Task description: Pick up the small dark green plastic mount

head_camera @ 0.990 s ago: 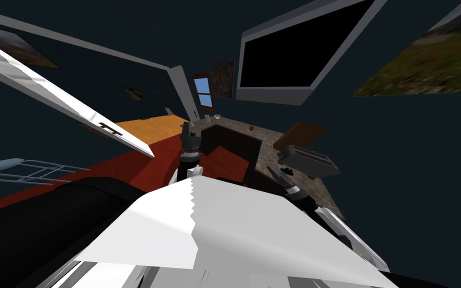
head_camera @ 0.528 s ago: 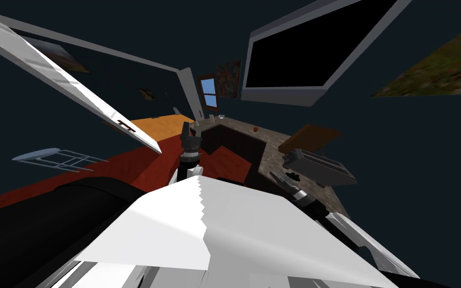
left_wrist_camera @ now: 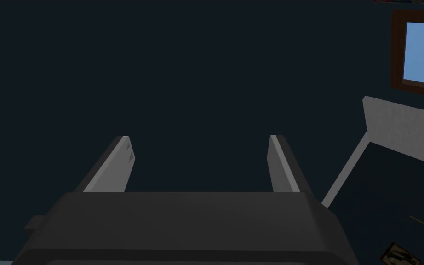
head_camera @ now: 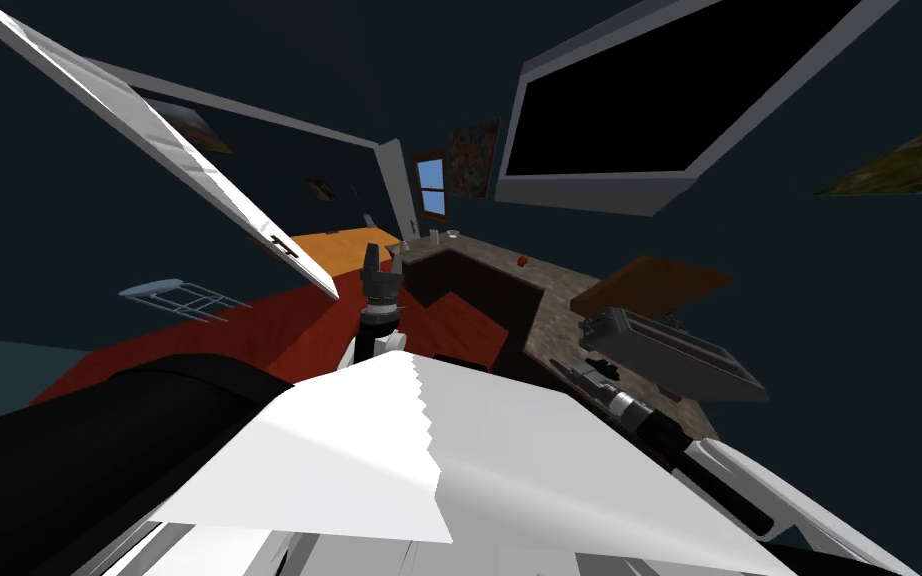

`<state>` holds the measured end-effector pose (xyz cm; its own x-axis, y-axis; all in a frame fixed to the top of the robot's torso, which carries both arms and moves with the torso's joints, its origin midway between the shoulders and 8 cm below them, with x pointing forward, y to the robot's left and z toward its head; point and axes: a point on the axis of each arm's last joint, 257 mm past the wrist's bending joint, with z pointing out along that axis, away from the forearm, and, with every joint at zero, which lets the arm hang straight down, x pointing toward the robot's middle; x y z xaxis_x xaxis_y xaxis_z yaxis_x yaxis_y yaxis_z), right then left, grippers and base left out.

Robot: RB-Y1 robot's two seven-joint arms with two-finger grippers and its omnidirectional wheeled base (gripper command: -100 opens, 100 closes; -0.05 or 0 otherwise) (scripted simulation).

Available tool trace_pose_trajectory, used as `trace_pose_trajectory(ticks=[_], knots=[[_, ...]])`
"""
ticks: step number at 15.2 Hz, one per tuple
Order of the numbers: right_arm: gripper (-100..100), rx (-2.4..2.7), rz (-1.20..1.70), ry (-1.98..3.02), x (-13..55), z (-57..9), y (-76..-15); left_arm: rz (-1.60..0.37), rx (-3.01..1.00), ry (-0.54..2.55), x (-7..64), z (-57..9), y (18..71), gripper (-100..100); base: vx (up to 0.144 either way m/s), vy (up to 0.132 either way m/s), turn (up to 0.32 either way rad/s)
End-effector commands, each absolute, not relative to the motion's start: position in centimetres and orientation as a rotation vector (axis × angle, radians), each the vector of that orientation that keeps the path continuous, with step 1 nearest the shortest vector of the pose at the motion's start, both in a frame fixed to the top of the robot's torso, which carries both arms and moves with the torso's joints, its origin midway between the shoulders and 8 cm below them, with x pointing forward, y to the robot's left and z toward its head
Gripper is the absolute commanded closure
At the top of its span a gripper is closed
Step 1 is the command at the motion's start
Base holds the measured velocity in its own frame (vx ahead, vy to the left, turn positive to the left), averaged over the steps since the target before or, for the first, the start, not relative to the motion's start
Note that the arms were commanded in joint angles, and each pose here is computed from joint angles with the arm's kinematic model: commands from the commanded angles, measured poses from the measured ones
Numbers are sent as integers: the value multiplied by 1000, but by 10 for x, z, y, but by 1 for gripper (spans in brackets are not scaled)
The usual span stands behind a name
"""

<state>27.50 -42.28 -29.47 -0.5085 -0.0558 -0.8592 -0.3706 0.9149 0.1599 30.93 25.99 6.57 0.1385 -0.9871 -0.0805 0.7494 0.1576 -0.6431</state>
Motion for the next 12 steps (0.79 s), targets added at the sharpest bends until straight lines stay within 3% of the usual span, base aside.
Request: trace_pose_trajectory(ticks=[1, 12], knots=[[-100, -344, 358, 2130, 267, -304, -439, -1339, -518, 561, 309, 66, 260, 0, 7, 14, 178], [-100, -585, 86, 2423, 204, -331, -547, -1339, -518, 561, 309, 66, 260, 0, 9, 14, 180]])
